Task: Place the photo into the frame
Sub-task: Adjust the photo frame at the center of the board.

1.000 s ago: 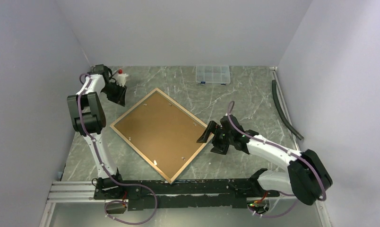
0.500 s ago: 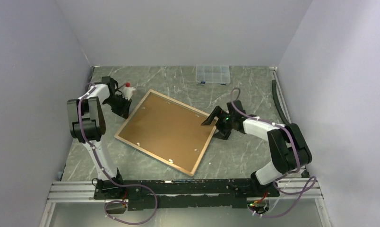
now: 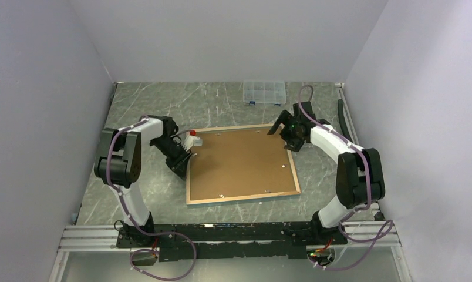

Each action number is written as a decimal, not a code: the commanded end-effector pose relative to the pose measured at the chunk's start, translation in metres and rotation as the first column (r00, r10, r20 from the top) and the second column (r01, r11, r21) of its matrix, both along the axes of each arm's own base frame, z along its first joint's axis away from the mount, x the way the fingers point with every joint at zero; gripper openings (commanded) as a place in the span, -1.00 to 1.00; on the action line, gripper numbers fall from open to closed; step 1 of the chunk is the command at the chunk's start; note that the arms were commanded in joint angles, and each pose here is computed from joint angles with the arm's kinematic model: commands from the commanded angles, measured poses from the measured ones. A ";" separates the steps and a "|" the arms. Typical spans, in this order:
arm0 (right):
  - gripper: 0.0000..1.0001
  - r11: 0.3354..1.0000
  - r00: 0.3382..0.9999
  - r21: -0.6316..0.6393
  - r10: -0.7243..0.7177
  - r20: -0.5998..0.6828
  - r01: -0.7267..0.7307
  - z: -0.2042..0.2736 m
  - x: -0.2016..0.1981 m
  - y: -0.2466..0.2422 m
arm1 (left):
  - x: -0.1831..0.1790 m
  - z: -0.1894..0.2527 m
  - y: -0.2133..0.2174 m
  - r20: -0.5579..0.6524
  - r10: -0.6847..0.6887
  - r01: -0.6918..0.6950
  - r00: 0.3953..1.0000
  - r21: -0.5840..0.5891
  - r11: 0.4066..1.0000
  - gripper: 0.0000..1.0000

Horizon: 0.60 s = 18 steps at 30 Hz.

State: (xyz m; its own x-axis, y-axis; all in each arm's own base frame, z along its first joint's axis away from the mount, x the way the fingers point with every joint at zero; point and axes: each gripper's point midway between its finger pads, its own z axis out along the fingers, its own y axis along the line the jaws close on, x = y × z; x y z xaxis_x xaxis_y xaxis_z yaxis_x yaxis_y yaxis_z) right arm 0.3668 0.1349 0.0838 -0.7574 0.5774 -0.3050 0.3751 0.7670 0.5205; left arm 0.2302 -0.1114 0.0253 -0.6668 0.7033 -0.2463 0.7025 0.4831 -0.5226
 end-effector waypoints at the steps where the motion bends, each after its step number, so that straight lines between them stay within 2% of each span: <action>1: 1.00 0.976 0.992 -0.181 -0.123 -0.018 0.118 0.001 -0.016 -0.049 | -0.006 0.031 -0.011 -0.003 0.037 -0.037 0.999 -0.138 0.990 -0.42; 3: 0.99 0.974 0.992 -0.189 -0.124 0.023 0.126 0.012 -0.017 -0.048 | 0.004 0.037 -0.002 0.007 0.099 -0.097 0.995 -0.153 0.983 -0.41; 6: 0.98 0.982 0.994 -0.174 -0.054 0.093 0.069 0.035 -0.017 -0.021 | 0.031 0.053 0.013 0.002 0.245 -0.240 0.969 -0.204 0.949 -0.30; 8: 0.97 0.986 0.989 -0.164 0.032 0.147 -0.008 0.052 -0.017 0.013 | 0.042 0.063 0.014 -0.030 0.309 -0.307 0.951 -0.232 0.923 -0.19; 11: 0.97 0.973 0.952 -0.125 0.218 0.216 -0.195 0.068 -0.021 0.083 | 0.050 0.066 0.003 -0.086 0.371 -0.380 0.924 -0.270 0.884 -0.19; 15: 0.93 0.884 0.846 -0.046 0.460 0.270 -0.466 0.073 -0.029 0.174 | 0.047 0.045 -0.013 -0.163 0.393 -0.422 0.905 -0.243 0.873 -0.20; 18: 0.91 0.758 0.715 0.019 0.607 0.346 -0.652 0.077 -0.038 0.231 | 0.049 0.027 -0.011 -0.195 0.441 -0.475 0.876 -0.192 0.859 -0.19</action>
State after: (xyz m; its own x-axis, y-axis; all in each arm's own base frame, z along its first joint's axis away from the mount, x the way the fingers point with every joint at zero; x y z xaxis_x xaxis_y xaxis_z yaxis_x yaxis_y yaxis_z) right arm 0.3299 0.3015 0.1412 -0.8504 0.2022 -0.4858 -0.1102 0.8344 0.5401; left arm 0.2774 -0.1111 0.0665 -0.8889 0.3272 -0.3207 0.4566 0.5744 -0.6794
